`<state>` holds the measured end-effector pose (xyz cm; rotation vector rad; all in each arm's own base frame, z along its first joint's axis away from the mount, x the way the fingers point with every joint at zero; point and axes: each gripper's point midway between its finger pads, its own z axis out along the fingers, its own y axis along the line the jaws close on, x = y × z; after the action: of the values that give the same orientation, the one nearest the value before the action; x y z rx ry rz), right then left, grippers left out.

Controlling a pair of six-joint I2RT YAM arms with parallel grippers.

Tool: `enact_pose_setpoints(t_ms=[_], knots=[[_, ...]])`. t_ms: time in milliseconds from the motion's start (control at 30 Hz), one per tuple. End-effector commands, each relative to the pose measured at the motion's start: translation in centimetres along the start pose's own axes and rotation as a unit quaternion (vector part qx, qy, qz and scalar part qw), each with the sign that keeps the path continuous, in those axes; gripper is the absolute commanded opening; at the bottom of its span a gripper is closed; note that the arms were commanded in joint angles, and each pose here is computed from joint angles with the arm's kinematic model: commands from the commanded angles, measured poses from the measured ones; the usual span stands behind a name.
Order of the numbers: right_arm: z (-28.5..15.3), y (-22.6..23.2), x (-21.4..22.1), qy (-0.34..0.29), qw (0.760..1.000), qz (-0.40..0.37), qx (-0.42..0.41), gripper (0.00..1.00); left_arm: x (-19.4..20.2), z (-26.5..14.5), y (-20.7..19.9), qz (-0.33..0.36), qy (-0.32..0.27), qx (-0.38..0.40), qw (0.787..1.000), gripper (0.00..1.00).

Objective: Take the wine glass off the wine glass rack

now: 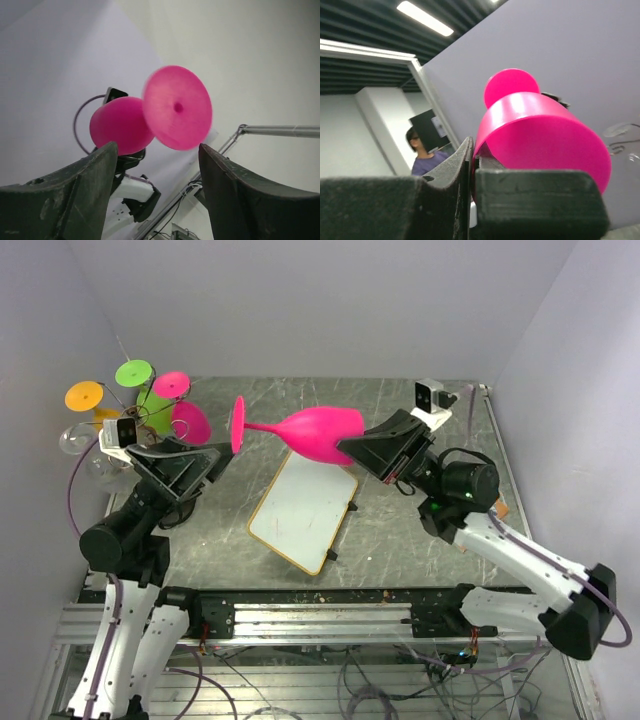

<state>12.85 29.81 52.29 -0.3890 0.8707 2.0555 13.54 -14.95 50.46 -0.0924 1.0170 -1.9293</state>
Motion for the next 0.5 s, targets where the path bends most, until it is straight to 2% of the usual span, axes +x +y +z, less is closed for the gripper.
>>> enact_pose_setpoints(t_ms=[0, 100, 167, 233, 333, 367, 400, 467], knots=[[-1.2, -4.1, -1.7, -0.020, 0.984, -0.053, 0.171, 0.00, -0.4, -0.4, 2.8, 0.048, -0.013, -0.064, 0.997, 0.78], [-3.6, -6.3, -4.2, -0.048, 0.944, -0.095, 0.311, 0.00, -0.5, -0.7, 3.9, 0.061, -0.016, -0.087, 0.994, 0.79], [-7.0, -8.2, -5.7, -0.071, 0.897, -0.116, 0.420, 0.00, -0.5, -0.8, 4.5, 0.068, -0.015, -0.098, 0.993, 0.79], [-11.2, -9.7, -7.1, -0.097, 0.837, -0.135, 0.521, 0.00, -0.5, -0.9, 4.9, 0.074, -0.011, -0.104, 0.992, 0.79], [-18.5, -10.4, -9.5, -0.158, 0.716, -0.165, 0.660, 0.00, -0.6, -0.7, 5.3, 0.086, -0.005, -0.114, 0.990, 0.80], [-21.7, -10.2, -10.3, -0.172, 0.656, -0.192, 0.709, 0.00, -0.6, -0.7, 5.4, 0.092, -0.001, -0.119, 0.989, 0.80], [-23.0, -9.8, -11.2, -0.185, 0.623, -0.214, 0.730, 0.00, -0.6, -0.6, 5.5, 0.098, 0.003, -0.125, 0.987, 0.80], [-26.4, -9.1, -12.0, -0.174, 0.536, -0.263, 0.783, 0.00, -0.7, -0.4, 5.8, 0.112, 0.009, -0.139, 0.984, 0.80]])
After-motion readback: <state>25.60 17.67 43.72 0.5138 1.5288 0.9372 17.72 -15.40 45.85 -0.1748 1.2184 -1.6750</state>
